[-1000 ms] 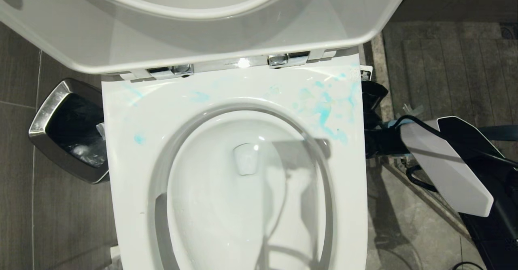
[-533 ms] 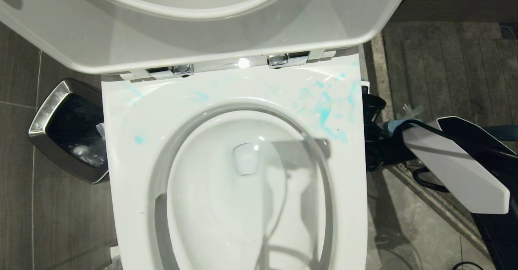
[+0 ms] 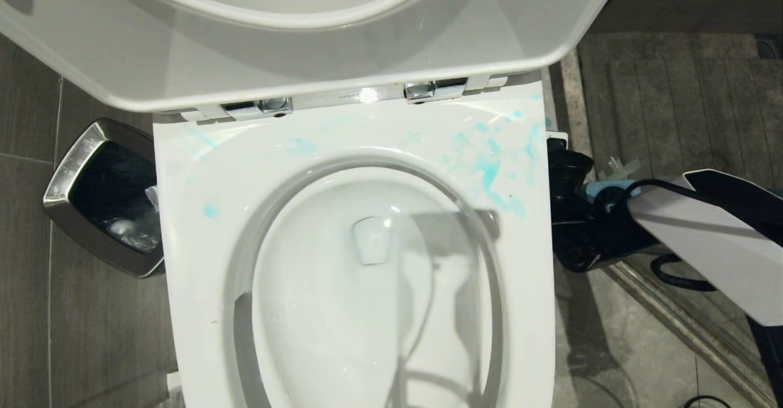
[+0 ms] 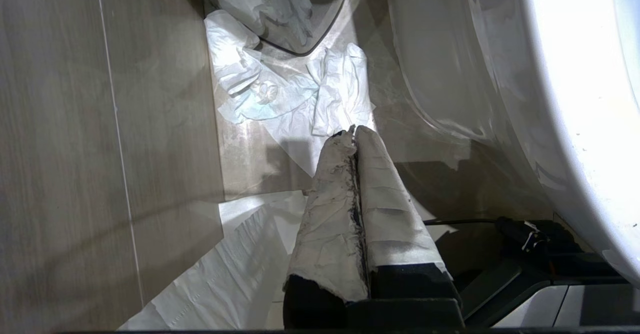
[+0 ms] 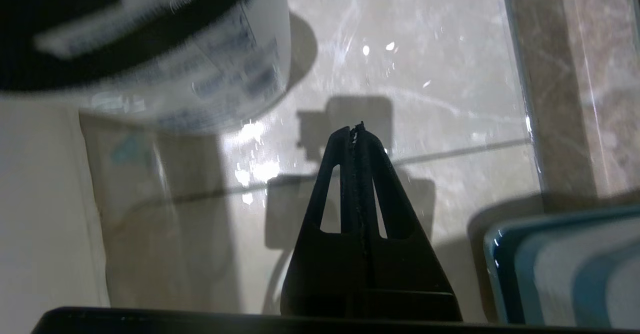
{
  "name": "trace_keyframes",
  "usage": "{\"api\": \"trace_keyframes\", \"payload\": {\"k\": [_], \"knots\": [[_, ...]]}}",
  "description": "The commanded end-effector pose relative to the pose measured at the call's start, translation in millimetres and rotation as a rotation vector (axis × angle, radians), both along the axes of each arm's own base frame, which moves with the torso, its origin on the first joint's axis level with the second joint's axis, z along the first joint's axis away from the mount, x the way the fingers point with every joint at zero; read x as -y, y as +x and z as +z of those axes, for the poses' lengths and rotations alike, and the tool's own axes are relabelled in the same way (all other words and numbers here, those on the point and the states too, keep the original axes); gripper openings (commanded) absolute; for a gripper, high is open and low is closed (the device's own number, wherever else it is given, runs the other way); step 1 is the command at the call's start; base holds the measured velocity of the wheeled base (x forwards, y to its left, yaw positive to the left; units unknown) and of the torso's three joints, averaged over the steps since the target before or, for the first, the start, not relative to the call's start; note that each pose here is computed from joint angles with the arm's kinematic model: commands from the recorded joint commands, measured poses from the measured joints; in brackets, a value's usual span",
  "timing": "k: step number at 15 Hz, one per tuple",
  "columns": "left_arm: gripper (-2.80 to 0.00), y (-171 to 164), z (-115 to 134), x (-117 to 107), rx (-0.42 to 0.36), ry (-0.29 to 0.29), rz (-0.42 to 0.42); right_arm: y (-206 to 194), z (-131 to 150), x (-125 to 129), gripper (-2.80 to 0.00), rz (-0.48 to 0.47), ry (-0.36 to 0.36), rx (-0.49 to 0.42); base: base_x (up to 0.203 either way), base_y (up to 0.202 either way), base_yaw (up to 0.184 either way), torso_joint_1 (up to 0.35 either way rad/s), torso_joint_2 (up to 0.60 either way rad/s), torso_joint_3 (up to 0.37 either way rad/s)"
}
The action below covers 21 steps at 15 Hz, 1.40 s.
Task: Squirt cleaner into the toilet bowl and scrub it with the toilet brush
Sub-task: Pour in the cleaning agent
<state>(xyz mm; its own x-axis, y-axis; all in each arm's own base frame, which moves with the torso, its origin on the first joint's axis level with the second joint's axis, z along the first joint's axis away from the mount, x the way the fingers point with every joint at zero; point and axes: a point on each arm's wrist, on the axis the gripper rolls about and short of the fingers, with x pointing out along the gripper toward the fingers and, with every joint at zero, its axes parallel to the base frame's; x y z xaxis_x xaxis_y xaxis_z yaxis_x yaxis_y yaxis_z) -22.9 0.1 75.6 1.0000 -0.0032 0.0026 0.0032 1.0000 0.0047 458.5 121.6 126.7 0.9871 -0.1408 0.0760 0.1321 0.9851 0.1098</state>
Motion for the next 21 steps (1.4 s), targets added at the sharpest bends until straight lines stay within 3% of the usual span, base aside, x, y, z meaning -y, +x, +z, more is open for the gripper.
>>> {"api": "trace_keyframes", "payload": {"k": [1, 5, 11, 13, 21], "knots": [[-2.80, 0.1, 0.1, 0.0, -0.001, 0.000, 0.000, -8.8, 8.8, 5.7, -2.80, -0.006, -0.008, 0.001, 0.000, 0.000, 0.000, 0.000, 0.00, 0.000], [-2.80, 0.1, 0.1, 0.0, -0.001, 0.000, 0.000, -21.8, 21.7, 39.1, -2.80, -0.035, -0.058, -0.017, 0.000, 0.000, 0.000, 0.000, 0.00, 0.000], [-2.80, 0.1, 0.1, 0.0, -0.001, 0.000, 0.000, 1.6, 51.5, 85.1, -2.80, -0.131, 0.025, 0.100, 0.000, 0.000, 0.000, 0.000, 0.00, 0.000], [-2.80, 0.1, 0.1, 0.0, -0.001, 0.000, 0.000, 8.5, 50.0, 84.8, -2.80, -0.129, 0.044, 0.112, 0.000, 0.000, 0.000, 0.000, 0.00, 0.000], [-2.80, 0.1, 0.1, 0.0, -0.001, 0.000, 0.000, 2.5, 34.0, 30.2, -2.80, -0.008, 0.092, 0.040, 0.000, 0.000, 0.000, 0.000, 0.00, 0.000]]}}
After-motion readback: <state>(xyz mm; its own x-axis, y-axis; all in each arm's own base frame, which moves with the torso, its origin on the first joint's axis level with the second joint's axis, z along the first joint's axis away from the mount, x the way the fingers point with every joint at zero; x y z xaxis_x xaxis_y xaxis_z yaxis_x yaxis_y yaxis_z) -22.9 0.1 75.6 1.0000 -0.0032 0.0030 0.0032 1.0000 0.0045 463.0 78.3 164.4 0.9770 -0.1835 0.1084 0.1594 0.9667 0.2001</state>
